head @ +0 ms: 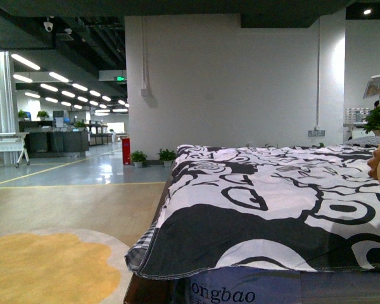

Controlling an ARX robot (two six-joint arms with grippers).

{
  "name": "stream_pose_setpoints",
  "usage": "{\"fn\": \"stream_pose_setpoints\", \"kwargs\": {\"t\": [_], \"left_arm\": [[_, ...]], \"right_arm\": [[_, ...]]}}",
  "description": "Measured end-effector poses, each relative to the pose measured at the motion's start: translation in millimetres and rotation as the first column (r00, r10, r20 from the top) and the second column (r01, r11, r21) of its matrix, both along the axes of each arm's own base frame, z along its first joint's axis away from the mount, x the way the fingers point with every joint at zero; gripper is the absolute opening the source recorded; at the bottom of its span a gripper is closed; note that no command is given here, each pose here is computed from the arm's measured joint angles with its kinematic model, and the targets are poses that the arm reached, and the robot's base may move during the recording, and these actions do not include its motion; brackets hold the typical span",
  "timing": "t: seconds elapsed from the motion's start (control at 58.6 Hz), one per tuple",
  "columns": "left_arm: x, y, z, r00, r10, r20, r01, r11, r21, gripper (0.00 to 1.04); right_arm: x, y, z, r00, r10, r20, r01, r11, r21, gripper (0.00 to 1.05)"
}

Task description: Put away toys

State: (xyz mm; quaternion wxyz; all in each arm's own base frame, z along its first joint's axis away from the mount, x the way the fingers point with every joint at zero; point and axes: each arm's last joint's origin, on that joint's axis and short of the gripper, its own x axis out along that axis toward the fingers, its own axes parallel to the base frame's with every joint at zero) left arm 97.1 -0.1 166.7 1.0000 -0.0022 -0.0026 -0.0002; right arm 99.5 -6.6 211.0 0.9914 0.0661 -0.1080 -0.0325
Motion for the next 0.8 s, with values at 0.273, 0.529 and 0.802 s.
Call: {"fn": "stream_pose_setpoints", "kwargs": {"t": [0.273,0.529,0.802], "left_arm": [[0.0,0.1,0.0,1.0,0.004,0.0,-0.004,1.0,0.0,0.99],[0.0,0.0,0.0,1.0,0.0,0.0,0.0,1.0,0.0,0.99],[0.0,0.0,0.0,1.0,0.0,0.0,0.0,1.0,0.0,0.99]], "right_arm": [[0.0,0.7,0.0,1.0,0.013,0.0,-0.013,1.0,-0.002,0.17],[-0.3,0.1,0.4,1.0,-0.004,0.005,0.004,1.0,0.001,0.17],[-0.4,0.3,0.6,1.0,0.0,0.006,0.0,1.0,0.0,0.17]]}}
